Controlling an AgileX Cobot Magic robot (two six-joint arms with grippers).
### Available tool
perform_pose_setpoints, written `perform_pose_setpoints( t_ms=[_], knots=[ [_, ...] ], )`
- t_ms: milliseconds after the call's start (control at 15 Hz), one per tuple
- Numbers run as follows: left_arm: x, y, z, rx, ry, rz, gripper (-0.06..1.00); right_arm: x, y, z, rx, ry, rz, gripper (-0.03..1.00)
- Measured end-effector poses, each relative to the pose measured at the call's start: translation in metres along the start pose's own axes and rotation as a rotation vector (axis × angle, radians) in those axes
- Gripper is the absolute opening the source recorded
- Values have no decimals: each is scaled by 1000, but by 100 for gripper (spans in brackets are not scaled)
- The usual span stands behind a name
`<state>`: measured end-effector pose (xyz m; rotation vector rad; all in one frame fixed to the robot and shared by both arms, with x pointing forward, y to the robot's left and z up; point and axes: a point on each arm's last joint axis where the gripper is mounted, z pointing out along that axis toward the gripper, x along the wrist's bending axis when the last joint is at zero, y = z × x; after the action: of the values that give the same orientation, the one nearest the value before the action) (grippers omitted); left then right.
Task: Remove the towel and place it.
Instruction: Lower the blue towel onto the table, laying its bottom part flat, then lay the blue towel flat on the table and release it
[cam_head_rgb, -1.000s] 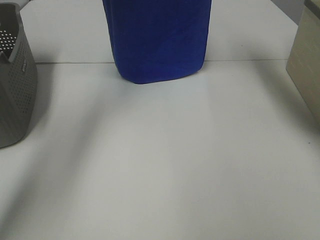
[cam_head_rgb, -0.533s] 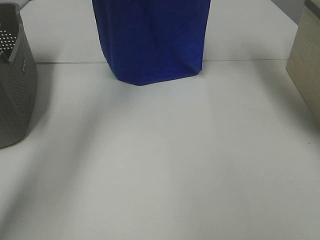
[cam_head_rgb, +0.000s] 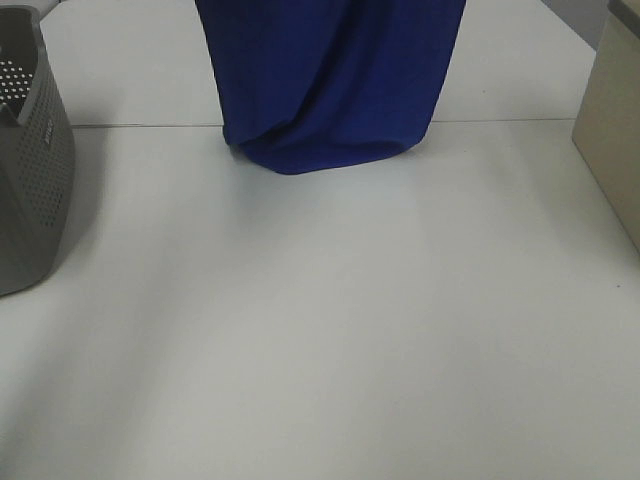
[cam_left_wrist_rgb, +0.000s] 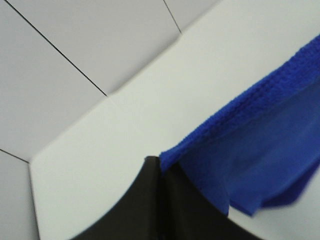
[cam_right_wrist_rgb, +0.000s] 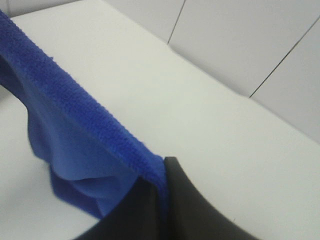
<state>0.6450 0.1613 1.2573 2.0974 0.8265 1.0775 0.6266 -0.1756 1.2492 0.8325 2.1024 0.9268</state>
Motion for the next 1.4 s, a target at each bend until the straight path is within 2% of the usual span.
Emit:
perform_pose_setpoints(
  t_ms=[133,267,400,667,733,800,1067,1400],
  knots=[
    [-2,-2,-12,48,-38,-26,0,11,-6,-12,87,114,34,1],
    [-1,0,-26,32,-61,-74,0,19,-9,-20,142,201,66,1],
    [-4,-3,-36,48,-95,-116,0,22,-12,-25,158,216,97,1],
    [-25,-33,-57,170,-204,-147,0,39,-33,-42,230,284,161,1],
    [-32,-41,-67,190,-242,-159,0,45,-41,-48,256,305,191,1],
    [-46,-58,-93,214,-298,-195,0,60,-57,-67,285,353,253,1],
    [-69,-92,-122,284,-356,-318,0,87,-83,-107,305,414,338,1],
    [-88,-113,-150,290,-427,-429,0,106,-109,-132,349,430,477,1]
  ],
)
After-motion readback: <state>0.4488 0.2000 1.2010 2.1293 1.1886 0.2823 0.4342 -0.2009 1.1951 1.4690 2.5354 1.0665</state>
